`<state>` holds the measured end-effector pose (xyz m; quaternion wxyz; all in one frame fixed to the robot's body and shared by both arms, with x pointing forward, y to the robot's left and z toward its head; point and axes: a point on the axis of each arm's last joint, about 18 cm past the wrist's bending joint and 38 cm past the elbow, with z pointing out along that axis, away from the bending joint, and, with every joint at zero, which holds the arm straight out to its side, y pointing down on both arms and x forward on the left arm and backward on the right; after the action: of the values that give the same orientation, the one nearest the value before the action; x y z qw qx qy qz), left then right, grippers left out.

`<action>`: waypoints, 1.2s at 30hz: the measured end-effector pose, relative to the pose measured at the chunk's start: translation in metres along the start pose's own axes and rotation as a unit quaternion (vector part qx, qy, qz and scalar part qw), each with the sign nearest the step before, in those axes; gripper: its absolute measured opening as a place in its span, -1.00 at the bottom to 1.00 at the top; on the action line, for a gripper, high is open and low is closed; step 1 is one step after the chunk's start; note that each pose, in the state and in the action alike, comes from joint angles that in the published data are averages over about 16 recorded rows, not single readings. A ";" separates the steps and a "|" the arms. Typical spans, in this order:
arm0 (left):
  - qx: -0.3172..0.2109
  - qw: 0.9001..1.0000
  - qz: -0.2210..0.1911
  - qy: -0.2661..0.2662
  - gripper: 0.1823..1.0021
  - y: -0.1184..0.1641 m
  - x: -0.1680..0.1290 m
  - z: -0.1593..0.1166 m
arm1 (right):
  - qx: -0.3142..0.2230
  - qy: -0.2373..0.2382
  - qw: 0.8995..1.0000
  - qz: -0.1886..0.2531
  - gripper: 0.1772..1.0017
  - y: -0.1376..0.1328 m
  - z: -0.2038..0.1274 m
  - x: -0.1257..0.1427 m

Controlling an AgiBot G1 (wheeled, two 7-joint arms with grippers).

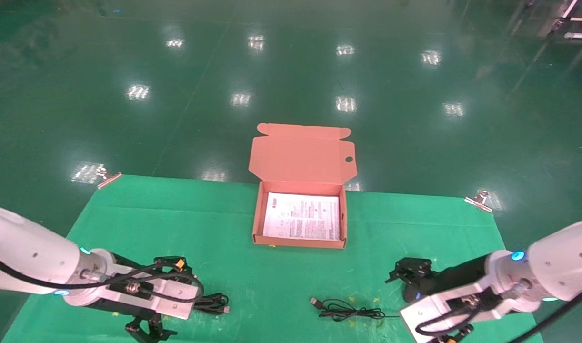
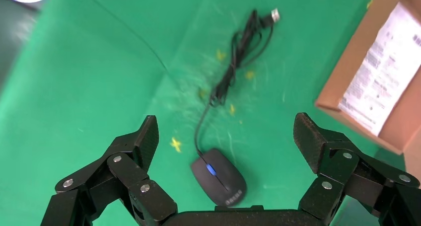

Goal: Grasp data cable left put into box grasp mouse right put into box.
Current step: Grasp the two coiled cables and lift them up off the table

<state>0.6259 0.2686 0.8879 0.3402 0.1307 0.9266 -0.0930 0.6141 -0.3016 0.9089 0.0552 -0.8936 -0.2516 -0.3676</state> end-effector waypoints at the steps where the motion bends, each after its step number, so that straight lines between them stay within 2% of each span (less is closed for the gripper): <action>1: -0.005 1.000 -0.003 0.000 1.00 0.001 0.000 0.003 | -0.005 0.001 1.000 0.001 1.00 0.001 0.004 0.000; 10: -0.029 0.999 -0.041 0.001 1.00 0.012 -0.001 0.029 | -0.031 0.008 0.999 0.021 1.00 0.007 0.035 -0.001; 17: -0.029 0.995 -0.091 0.000 1.00 0.022 -0.003 0.047 | -0.031 0.011 0.998 0.050 1.00 0.010 0.057 -0.004; 29: -0.016 0.982 -0.187 -0.005 1.00 0.040 -0.011 0.072 | -0.004 0.019 0.993 0.116 1.00 0.006 0.091 0.001; 36: -0.012 0.976 -0.218 -0.002 1.00 0.050 -0.012 0.082 | 0.002 0.016 0.992 0.125 1.00 0.002 0.108 0.005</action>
<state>0.6995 0.2924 0.8299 0.3148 -0.0790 0.9333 -0.1538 0.6858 -0.2713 0.8342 0.1066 -0.9118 -0.1374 -0.3719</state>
